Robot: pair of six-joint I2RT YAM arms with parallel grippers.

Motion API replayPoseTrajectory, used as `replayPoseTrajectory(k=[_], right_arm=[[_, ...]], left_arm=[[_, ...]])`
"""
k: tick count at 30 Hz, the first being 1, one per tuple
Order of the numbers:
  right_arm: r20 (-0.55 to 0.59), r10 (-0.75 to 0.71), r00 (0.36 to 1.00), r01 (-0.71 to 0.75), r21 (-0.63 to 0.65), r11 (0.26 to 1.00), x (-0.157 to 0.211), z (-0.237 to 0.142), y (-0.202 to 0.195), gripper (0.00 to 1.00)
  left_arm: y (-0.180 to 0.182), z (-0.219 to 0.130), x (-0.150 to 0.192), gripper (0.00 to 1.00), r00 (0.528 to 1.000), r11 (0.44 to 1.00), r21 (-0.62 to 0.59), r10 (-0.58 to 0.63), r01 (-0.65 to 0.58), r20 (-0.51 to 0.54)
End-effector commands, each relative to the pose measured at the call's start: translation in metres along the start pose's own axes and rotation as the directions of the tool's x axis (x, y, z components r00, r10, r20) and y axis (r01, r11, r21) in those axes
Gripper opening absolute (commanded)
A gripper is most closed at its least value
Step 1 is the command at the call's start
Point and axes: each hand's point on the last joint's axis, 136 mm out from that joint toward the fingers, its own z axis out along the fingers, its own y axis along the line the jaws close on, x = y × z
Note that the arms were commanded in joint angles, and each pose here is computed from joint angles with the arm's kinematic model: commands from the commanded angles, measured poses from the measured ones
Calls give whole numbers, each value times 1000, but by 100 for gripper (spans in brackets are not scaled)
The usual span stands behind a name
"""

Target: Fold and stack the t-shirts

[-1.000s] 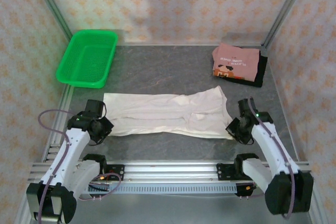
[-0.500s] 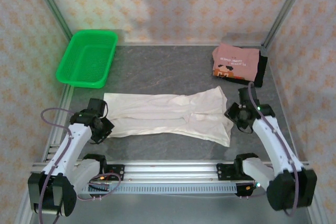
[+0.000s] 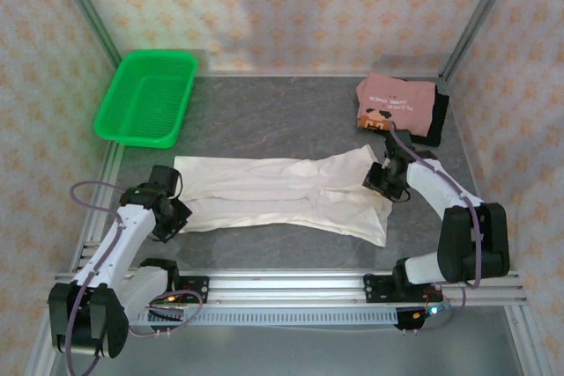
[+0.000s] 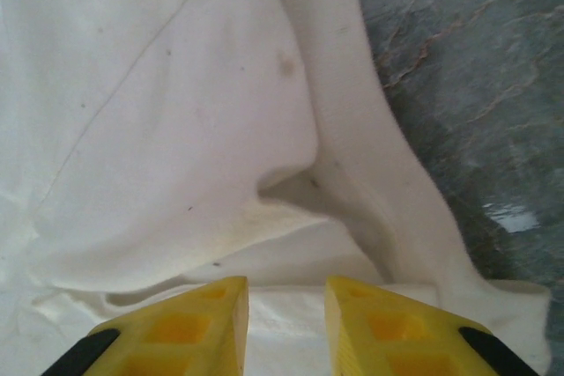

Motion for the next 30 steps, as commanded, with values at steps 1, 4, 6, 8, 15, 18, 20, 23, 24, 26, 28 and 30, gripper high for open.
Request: replayPoseTrajectory(k=[1, 4, 6, 8, 15, 18, 20, 23, 24, 26, 28, 30], right_arm=[[45, 14, 999, -16, 48, 999, -3, -8, -15, 29], [33, 14, 999, -17, 76, 997, 4, -9, -24, 29], [26, 21, 999, -23, 87, 996, 9, -7, -30, 29], [24, 31, 999, -33, 92, 995, 13, -3, -36, 29], [17, 41, 999, -42, 76, 996, 13, 11, -38, 28], [17, 48, 999, -49, 55, 997, 10, 14, -34, 26], [18, 51, 999, -52, 61, 997, 10, 15, -36, 24], [16, 49, 999, -50, 65, 997, 12, 15, -37, 17], [16, 49, 999, -50, 64, 997, 12, 15, -37, 14], [17, 51, 999, -52, 62, 997, 13, 15, -37, 7], [28, 53, 998, -55, 52, 997, 11, 11, -35, 2], [46, 54, 997, -56, 39, 998, 9, 6, -32, 0]], left_arm=[[8, 3, -3, 0, 1000, 999, -41, -3, 4, 29], [8, 3, -4, 0, 1000, 999, -41, -4, 6, 31], [8, 3, -3, 0, 1000, 999, -41, -3, 5, 30], [8, 3, -3, 0, 1000, 999, -42, -3, 4, 29], [8, 4, -3, 0, 1000, 999, -43, -2, 3, 27], [8, 3, -4, 0, 1000, 999, -41, 0, 2, 29], [8, 3, -4, 0, 1000, 999, -40, -1, 2, 31], [7, 2, -4, 0, 999, 999, -36, 0, 1, 34], [7, 2, -4, 0, 999, 999, -36, -1, 3, 33], [7, 2, -4, 0, 999, 999, -36, -1, 2, 33], [7, 2, -4, 0, 999, 999, -35, 0, 1, 33], [7, 2, -4, 0, 999, 999, -34, 0, 1, 33]])
